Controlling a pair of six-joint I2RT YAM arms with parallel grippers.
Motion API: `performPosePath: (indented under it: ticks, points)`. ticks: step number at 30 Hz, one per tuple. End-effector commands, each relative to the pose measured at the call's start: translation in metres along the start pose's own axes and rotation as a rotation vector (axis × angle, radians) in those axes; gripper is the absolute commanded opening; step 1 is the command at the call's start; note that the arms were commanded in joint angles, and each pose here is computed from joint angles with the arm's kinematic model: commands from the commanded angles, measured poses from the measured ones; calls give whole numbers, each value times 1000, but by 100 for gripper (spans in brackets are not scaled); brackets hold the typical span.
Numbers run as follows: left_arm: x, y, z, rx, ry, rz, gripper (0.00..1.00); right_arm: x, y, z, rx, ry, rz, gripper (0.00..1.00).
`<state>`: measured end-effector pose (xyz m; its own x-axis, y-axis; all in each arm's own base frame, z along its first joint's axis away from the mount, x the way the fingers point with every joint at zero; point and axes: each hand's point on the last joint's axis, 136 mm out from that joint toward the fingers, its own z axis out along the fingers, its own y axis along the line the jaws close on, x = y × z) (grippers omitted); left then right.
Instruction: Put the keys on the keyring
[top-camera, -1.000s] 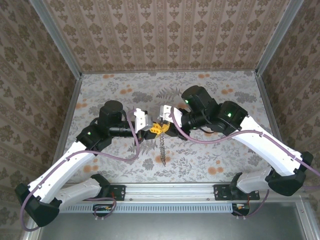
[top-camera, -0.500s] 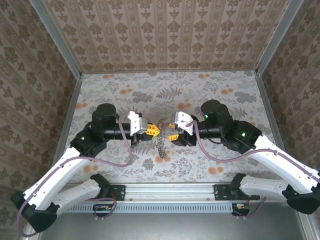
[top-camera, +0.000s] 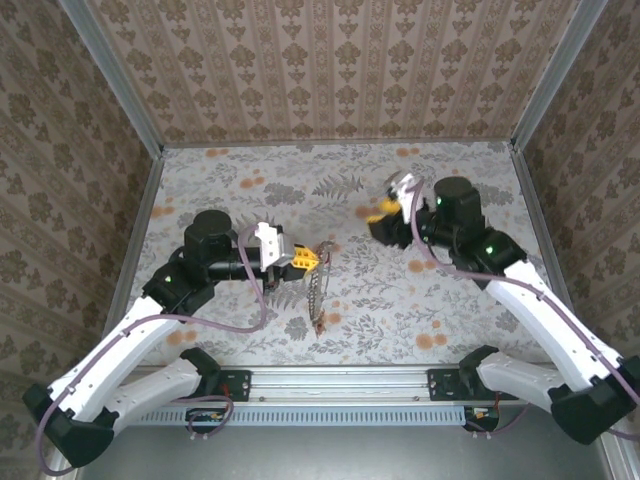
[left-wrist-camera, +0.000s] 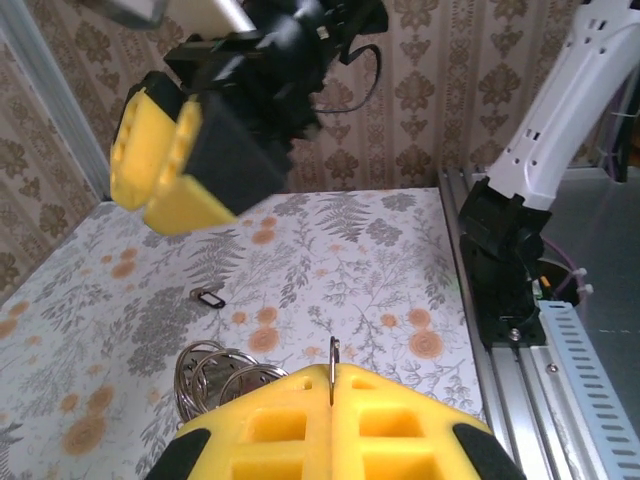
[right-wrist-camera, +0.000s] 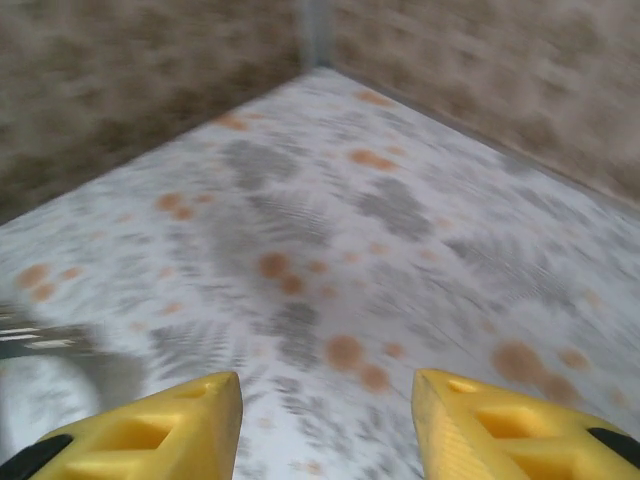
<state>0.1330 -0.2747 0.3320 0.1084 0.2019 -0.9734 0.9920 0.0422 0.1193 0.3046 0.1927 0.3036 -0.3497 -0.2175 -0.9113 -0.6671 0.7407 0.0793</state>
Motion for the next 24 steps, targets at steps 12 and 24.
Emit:
performPosePath:
  ticks: [12,24]
  points:
    - [8,46,-2,-243,-25,-115,0,136,-206,39,476,463,449,50]
    - [10,55,-11,-317,-59,-134,0,199,-260,60,455,718,627,38]
